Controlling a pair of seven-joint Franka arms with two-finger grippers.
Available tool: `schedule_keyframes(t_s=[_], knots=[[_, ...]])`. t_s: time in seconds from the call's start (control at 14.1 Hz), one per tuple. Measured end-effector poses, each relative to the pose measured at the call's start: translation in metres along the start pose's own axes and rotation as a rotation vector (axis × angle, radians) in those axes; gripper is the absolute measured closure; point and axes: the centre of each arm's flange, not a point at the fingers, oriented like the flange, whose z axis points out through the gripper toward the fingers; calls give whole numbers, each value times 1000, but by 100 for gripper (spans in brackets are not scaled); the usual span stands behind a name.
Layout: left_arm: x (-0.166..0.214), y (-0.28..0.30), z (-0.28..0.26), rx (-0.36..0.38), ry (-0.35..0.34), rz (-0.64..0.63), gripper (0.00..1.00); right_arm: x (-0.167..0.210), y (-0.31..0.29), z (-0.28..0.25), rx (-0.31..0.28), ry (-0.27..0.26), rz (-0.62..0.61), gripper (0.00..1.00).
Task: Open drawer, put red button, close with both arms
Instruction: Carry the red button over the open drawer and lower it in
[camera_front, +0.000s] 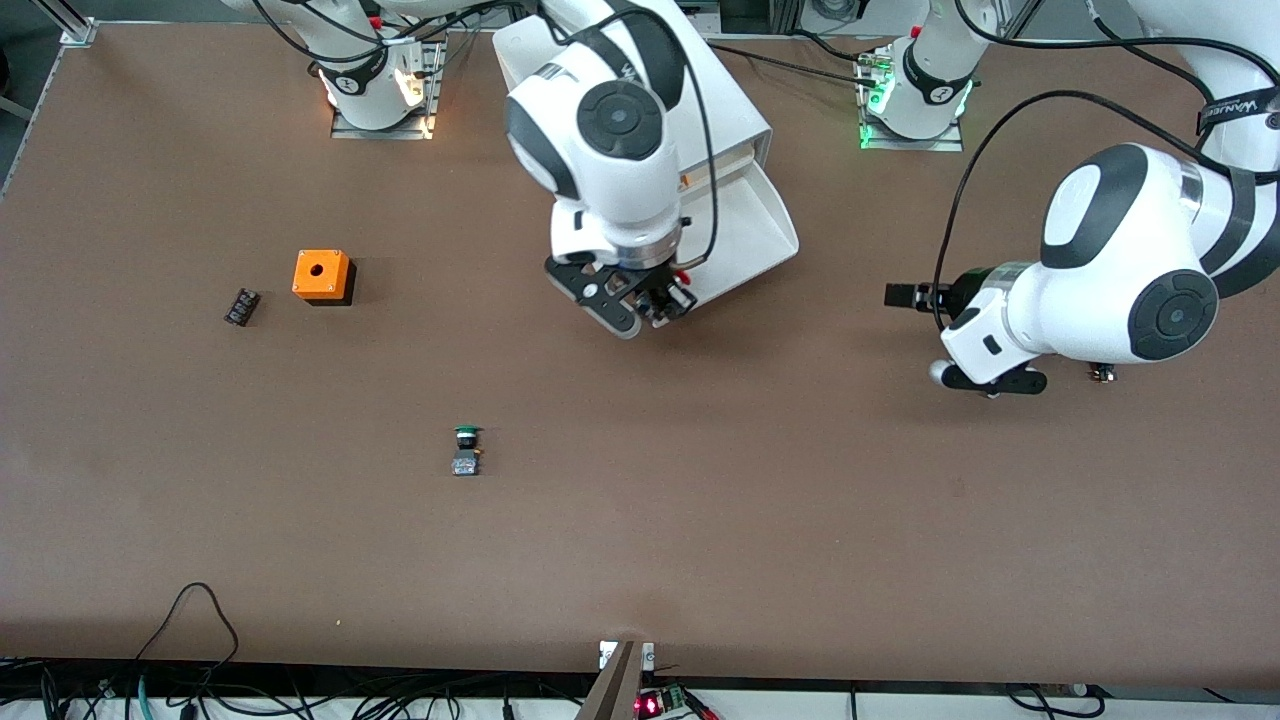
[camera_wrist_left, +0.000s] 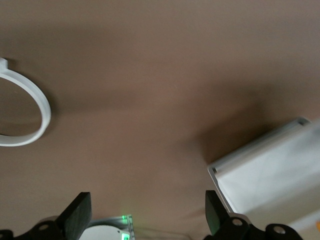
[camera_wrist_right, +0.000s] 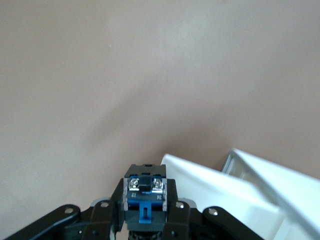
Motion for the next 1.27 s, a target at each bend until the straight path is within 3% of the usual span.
schedule_keyframes(t_s=[0.28,0.71,0.78,1.06,1.2,1.27], knots=[[14,-4,9,15,29,-96,0,-38,-1,41,-28,3,119,67],[14,14,18,26,19,-102,0,-60,2,87,-53,10,208,66],[14,14,19,26,17,-102,0,-60,1,86,-53,10,210,61],[16,14,23,26,11,-123,0,-55,0,78,-40,15,217,25],[17,14,24,25,15,-142,0,-38,-1,69,-24,35,224,1],[18,15,26,23,20,-161,0,-24,-3,64,-15,46,207,0]])
